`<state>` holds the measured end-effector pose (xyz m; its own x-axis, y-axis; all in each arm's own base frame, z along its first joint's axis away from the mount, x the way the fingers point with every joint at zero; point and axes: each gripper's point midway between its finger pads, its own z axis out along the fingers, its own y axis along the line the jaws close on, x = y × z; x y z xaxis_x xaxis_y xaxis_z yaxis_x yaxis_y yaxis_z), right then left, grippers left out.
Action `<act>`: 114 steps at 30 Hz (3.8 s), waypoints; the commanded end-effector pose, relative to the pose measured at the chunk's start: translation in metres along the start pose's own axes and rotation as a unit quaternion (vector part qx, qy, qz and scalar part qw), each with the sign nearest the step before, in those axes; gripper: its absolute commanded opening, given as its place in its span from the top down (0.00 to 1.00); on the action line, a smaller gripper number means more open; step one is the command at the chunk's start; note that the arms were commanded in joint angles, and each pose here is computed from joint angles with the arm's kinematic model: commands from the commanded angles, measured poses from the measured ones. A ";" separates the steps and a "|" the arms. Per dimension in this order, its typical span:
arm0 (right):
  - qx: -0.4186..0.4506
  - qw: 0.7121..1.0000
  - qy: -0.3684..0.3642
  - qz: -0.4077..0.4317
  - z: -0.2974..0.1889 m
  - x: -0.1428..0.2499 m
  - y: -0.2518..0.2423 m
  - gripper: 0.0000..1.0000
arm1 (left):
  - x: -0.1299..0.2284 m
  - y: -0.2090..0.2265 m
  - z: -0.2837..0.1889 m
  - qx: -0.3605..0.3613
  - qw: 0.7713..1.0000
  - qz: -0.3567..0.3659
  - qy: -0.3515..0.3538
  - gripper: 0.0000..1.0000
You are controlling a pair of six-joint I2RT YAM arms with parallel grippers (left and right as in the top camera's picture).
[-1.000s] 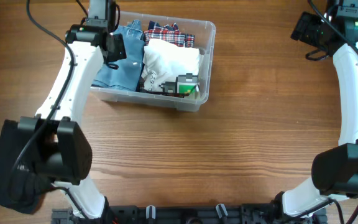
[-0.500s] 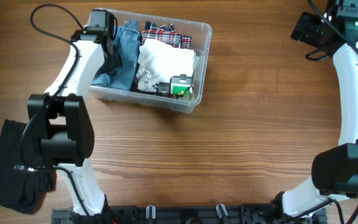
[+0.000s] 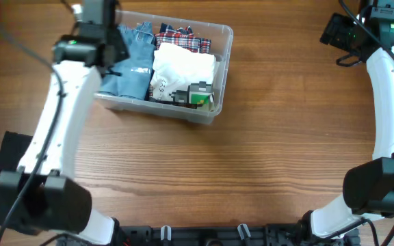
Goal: Pack container
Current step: 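Move the left gripper to the black garment and grasp it, then lift the black garment with the left gripper and carry it over the bin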
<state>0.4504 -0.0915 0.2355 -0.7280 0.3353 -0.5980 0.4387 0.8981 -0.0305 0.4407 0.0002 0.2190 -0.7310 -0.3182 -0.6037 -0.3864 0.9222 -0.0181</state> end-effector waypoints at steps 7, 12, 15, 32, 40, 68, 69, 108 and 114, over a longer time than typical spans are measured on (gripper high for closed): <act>0.005 1.000 -0.004 0.004 -0.003 -0.001 -0.002 0.00 | 0.041 0.143 0.011 -0.053 0.938 -0.304 0.156 0.02; 0.005 1.000 -0.005 0.004 -0.003 -0.001 -0.002 0.00 | 0.086 0.200 0.012 -0.130 0.863 -0.443 0.206 0.00; 0.006 1.000 -0.005 0.004 -0.003 -0.001 -0.002 0.00 | 0.137 0.226 0.017 -0.203 0.783 -0.538 0.239 0.00; 0.006 1.000 -0.005 0.004 -0.003 -0.001 -0.002 0.00 | 0.223 0.298 -0.072 -0.468 0.578 -0.655 0.134 0.00; 0.006 1.000 -0.004 0.003 -0.003 -0.001 -0.002 0.00 | 0.221 0.295 -0.109 -0.448 0.588 -0.667 0.094 0.00; 0.005 1.000 -0.004 0.004 -0.003 -0.001 -0.002 0.00 | 0.261 0.300 -0.013 -0.353 0.670 -0.641 0.123 0.00; 0.005 1.000 -0.004 0.004 -0.003 -0.001 -0.002 0.00 | 0.266 0.299 -0.010 -0.354 0.670 -0.641 0.125 0.00; 0.006 1.000 -0.004 0.004 -0.003 -0.001 -0.003 0.00 | 0.237 0.289 0.059 -0.192 0.813 -0.547 0.055 0.96; 0.005 1.000 -0.006 0.004 -0.003 -0.002 -0.003 0.00 | 0.187 0.270 0.051 -0.082 0.840 -0.537 -0.009 0.96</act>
<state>0.4504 -0.0914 0.2353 -0.7280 0.3353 -0.5980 0.4385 0.8982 -0.0302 0.2051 0.2076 0.0372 0.1720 -0.9325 -0.3177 -0.9419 -0.0612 -0.3302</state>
